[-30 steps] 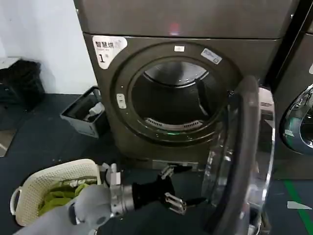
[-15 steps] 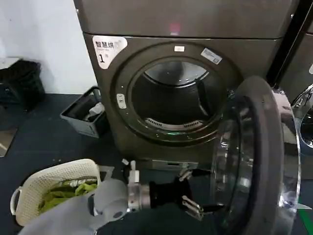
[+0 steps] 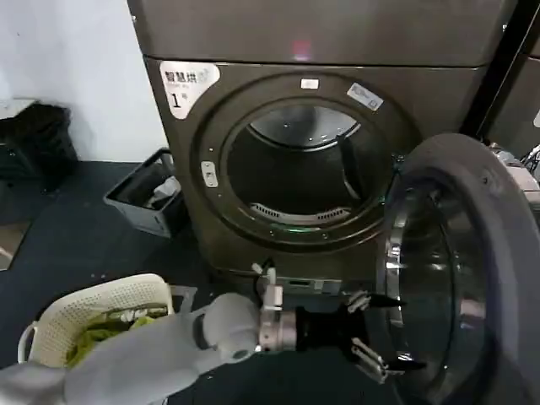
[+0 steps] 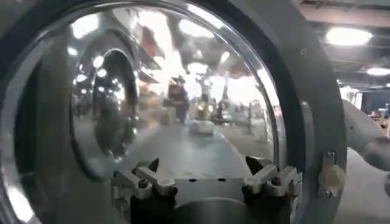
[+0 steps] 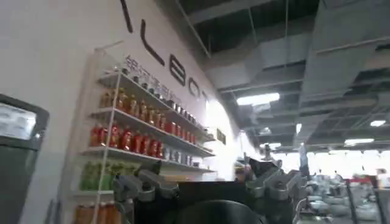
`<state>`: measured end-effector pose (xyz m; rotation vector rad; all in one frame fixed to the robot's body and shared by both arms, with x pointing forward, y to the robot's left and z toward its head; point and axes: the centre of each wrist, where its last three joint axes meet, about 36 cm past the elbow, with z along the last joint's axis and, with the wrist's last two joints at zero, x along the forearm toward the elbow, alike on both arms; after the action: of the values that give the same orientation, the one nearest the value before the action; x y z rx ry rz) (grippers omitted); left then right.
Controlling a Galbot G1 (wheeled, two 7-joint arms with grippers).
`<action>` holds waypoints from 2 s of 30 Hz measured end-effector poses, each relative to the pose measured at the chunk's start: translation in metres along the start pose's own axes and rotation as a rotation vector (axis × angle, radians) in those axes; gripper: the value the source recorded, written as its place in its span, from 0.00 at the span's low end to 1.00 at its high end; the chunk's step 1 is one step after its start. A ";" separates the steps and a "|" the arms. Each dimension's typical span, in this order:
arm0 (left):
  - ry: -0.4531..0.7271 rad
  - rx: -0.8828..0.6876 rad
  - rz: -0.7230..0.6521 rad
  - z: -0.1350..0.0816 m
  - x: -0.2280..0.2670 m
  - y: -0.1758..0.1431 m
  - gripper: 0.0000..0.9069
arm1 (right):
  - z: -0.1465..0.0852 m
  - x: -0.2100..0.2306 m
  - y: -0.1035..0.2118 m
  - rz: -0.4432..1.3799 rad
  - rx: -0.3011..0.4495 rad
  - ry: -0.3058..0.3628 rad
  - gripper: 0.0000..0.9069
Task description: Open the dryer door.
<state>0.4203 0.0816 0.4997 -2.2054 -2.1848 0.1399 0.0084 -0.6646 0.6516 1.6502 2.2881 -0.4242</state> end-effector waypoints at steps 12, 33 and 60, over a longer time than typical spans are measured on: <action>0.015 -0.032 0.018 -0.003 -0.038 0.029 1.00 | -0.012 0.004 -0.025 0.109 0.138 0.045 1.00; 0.012 -0.068 0.009 -0.004 -0.100 0.064 1.00 | -0.016 0.005 -0.034 0.171 0.209 0.017 1.00; 0.006 -0.099 -0.048 -0.002 -0.151 0.095 1.00 | -0.037 0.008 -0.045 0.199 0.225 -0.019 1.00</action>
<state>0.5139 -0.0699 0.4991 -2.1968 -2.2876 0.0237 -0.0393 -0.6566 0.6851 1.9492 2.0990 -0.6664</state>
